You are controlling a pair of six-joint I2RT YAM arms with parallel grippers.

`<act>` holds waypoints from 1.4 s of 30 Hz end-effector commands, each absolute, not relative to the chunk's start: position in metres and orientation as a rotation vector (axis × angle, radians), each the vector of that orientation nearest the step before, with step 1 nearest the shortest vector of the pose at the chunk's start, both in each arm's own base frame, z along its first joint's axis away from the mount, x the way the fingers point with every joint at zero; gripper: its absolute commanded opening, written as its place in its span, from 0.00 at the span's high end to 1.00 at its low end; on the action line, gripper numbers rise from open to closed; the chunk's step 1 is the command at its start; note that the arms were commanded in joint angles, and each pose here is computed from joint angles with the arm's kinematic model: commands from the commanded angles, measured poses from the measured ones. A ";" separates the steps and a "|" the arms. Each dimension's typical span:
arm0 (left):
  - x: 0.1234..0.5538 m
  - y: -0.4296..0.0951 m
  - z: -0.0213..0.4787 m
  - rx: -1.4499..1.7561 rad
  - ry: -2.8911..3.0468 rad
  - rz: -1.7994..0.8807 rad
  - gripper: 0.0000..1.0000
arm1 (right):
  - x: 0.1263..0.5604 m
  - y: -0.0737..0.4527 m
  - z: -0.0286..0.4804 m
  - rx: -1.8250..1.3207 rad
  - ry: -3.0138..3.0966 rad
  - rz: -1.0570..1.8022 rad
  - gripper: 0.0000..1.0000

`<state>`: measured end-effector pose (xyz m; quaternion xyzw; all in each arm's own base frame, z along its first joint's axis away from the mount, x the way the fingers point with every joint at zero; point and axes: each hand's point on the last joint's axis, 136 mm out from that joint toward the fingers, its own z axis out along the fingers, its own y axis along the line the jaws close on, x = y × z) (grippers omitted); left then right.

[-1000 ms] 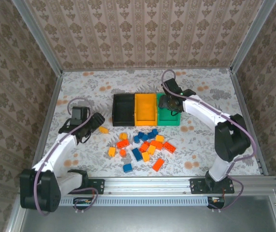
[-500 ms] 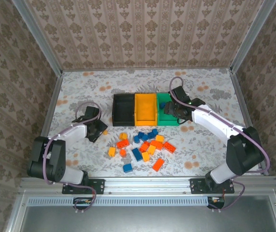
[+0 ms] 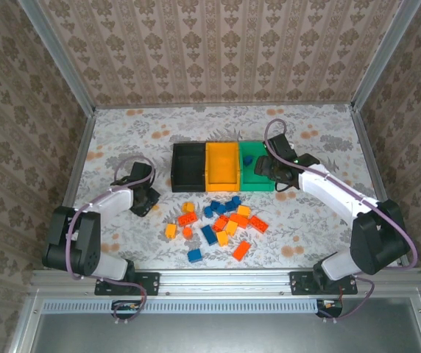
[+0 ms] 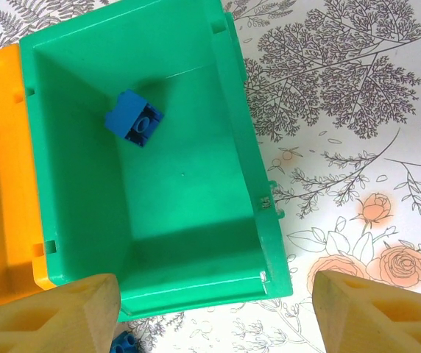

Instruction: Sort the legos into containers by color

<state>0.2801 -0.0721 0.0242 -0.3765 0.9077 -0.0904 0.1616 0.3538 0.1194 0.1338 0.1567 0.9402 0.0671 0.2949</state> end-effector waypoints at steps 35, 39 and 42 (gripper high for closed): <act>0.409 -0.227 0.142 -0.141 2.482 -0.252 0.30 | 0.307 0.122 0.139 0.303 2.508 0.360 0.23; 0.398 -0.231 0.184 -0.117 2.383 -0.364 0.15 | 0.296 0.133 0.132 0.189 2.564 0.407 0.23; 0.382 -0.234 0.213 -0.076 2.320 -0.451 0.00 | 0.278 0.137 0.115 0.103 2.656 0.378 0.23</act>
